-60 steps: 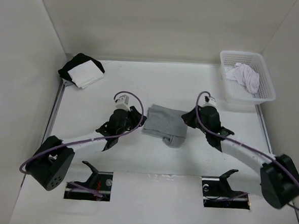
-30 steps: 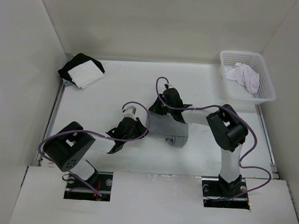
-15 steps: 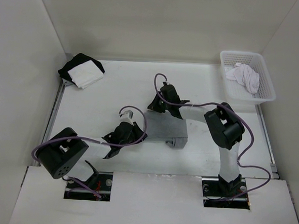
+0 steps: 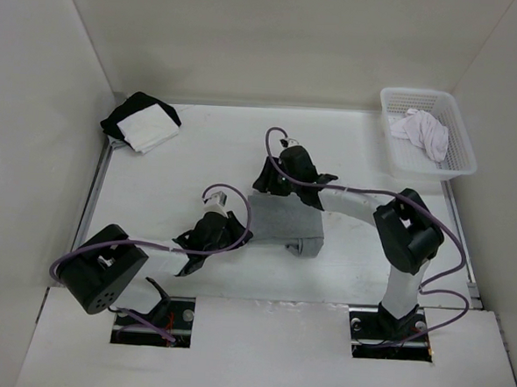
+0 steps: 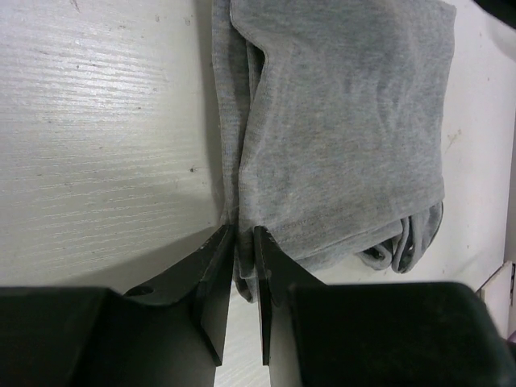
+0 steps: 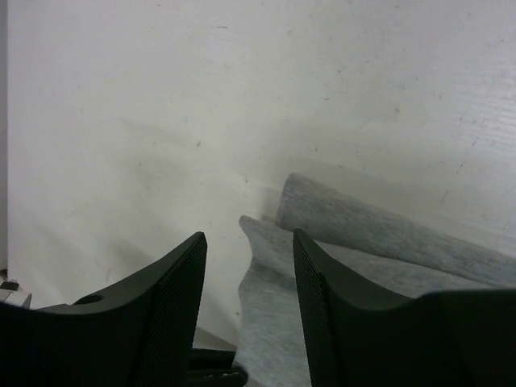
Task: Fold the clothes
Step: Fold the tank top
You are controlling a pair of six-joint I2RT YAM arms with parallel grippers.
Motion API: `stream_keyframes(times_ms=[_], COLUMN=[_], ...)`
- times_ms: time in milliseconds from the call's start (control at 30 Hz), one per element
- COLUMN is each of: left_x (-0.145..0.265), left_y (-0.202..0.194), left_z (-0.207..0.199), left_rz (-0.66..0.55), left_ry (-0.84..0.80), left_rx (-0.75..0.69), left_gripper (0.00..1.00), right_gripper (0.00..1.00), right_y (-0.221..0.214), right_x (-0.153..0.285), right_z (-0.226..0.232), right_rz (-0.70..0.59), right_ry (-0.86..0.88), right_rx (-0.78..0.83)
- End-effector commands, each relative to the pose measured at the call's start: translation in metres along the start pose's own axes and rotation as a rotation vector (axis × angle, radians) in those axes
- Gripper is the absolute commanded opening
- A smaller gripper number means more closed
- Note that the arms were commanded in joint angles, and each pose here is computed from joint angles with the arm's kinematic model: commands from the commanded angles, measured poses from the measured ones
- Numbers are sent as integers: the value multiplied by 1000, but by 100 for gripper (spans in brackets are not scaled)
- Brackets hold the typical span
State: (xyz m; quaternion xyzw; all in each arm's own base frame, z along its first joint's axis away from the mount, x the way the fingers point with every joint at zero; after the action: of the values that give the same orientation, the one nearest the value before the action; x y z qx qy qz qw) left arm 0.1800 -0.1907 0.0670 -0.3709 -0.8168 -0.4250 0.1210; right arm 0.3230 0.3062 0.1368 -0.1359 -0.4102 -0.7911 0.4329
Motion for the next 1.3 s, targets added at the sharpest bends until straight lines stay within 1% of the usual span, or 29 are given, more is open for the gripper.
stream_keyframes(times_ms=[0,167,367,400,500,533,633,667,867,900,933,1033,1067,1133,1267], left_x=[3,4,1,1,0,0,-2,-1,-1,0,0,2,4,9,22], left_y=[4,5,1,1,0,-1,-5,-7,-7,-7,-6,0,2,9,28], left_z=[-1,-1,-4,-4,-3,-2,-2,-2,4,5,6,9,9,10,12], left_rz=[-31,-35,-20,-19,-14,-10,6,11,9,8,5,-19,-30,-61,-135], left_ry=[-26,-30,-50,-54,-62,-61,-70,-72,-61,-58,-55,-50,-54,-52,-38], left_rx=[0,4,4,6,9,9,11,13,33,34,36,52,55,58,61], left_gripper=[16,16,15,15,13,12,9,9,9,10,12,26,28,32,33], right_gripper=[53,53,48,45,22,16,9,8,12,15,21,40,43,46,49], right_y=[-1,-7,-7,-7,-6,-5,1,4,16,16,16,19,22,31,53], right_x=[-2,-10,-15,-15,-16,-17,-22,-25,-45,-47,-48,-45,-42,-30,8], right_z=[-4,-7,-5,-5,-4,-3,0,0,1,1,1,5,8,16,33], right_rz=[42,72,118,119,119,112,94,90,82,86,84,62,43,-12,-145], right_ry=[-63,-88,-121,-122,-125,-125,-123,-123,-125,-126,-125,-102,-86,-35,81], right_rx=[113,139,178,178,171,168,148,142,108,105,104,98,95,87,79])
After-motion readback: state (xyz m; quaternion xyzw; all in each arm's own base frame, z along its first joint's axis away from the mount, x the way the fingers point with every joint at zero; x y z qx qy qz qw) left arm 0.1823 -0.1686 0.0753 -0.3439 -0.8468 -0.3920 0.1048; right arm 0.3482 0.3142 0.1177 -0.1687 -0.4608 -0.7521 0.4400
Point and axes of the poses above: each gripper's point midway between its finger pads, its own x axis back along the fingers, its own z axis along the line the jaws close on, y = z × x, the point moved 8 cm from there along x, back along the fingers, and after that the axes turned 6 degrees about -x, right-handed, at the moved point
